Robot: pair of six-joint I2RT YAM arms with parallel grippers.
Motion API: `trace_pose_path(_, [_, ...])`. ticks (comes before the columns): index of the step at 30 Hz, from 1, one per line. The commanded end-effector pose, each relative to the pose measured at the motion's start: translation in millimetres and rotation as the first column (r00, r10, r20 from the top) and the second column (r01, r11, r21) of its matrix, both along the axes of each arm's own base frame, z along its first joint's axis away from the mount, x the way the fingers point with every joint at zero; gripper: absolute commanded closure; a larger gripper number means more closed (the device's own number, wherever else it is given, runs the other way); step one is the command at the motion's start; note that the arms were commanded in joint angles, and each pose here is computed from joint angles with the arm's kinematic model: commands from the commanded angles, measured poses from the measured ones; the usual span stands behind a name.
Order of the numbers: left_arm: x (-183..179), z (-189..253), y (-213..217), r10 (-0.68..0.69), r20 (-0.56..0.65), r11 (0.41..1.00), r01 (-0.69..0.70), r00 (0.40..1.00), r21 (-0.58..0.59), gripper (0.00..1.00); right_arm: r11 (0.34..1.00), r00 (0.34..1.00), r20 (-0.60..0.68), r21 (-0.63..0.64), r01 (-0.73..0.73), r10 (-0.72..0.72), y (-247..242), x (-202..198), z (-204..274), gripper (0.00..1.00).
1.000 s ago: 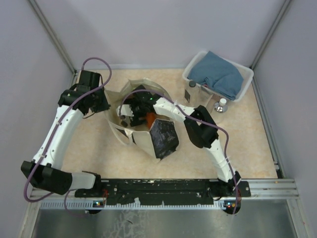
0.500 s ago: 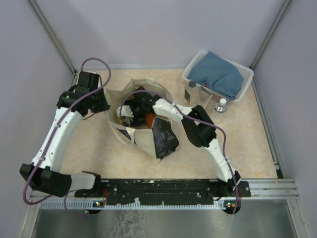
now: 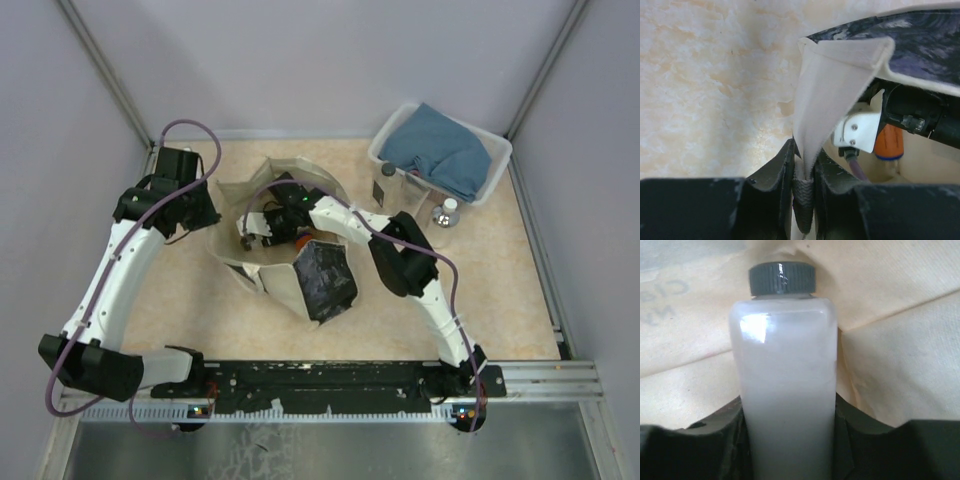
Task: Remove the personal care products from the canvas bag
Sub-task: Take out the care product from the canvas bag.
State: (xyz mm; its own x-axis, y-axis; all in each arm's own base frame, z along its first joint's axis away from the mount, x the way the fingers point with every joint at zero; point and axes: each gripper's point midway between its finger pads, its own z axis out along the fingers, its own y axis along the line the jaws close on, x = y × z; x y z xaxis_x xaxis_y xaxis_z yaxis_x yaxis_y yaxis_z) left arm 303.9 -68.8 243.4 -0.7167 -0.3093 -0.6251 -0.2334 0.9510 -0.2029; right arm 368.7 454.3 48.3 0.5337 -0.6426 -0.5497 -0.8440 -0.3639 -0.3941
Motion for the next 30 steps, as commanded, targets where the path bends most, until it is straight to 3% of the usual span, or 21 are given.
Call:
trace_pose_path(1, [-2.4, 7.7, 1.7, 0.021, 0.030, 1.000, -0.020, 0.999, -0.022, 0.76, 0.950, 0.910, -0.378, -0.309, 0.049, -0.170, -62.4, -79.4, -98.9, 0.79])
trace_pose_path(7, [-1.3, 7.1, 0.5, 0.013, 0.032, 1.000, -0.012, 0.999, -0.022, 0.76, 0.924, 0.905, -0.314, -0.341, 0.175, -0.287, -56.3, -62.5, -118.8, 0.70])
trace_pose_path(8, [-1.6, 7.3, 0.6, 0.010, 0.031, 1.000, -0.010, 0.999, -0.021, 0.77, 0.931, 0.902, -0.334, -0.328, 0.162, -0.274, -53.7, -65.6, -115.5, 0.75])
trace_pose_path(10, [-2.2, 9.0, 2.3, 0.012, 0.033, 1.000, -0.011, 0.999, -0.012, 0.77, 0.937, 0.895, -0.355, -0.312, 0.158, -0.270, -48.3, -68.5, -108.1, 1.00])
trace_pose_path(16, [-3.6, 15.4, 4.3, 0.007, 0.048, 1.000, -0.006, 0.999, -0.003, 0.77, 0.931, 0.874, -0.372, -0.301, 0.206, -0.314, -40.5, -66.8, -83.6, 1.00])
trace_pose_path(23, [-11.1, 13.5, 6.6, 0.011, 0.042, 1.000, -0.011, 0.999, -0.002, 0.77, 0.906, 0.801, -0.444, -0.069, 0.417, -0.402, -6.6, -39.7, 24.0, 1.00])
trace_pose_path(26, [-12.8, 12.4, 7.1, 0.014, 0.038, 1.000, -0.014, 0.999, -0.001, 0.77, 0.907, 0.803, -0.500, 0.076, 0.415, -0.325, 3.6, -47.4, 86.6, 1.00])
trace_pose_path(30, [-12.8, 13.0, 8.0, 0.019, 0.042, 1.000, -0.019, 0.999, -0.001, 0.77, 0.821, 0.760, -0.577, 0.250, 0.513, -0.299, 6.1, -40.9, 148.1, 1.00])
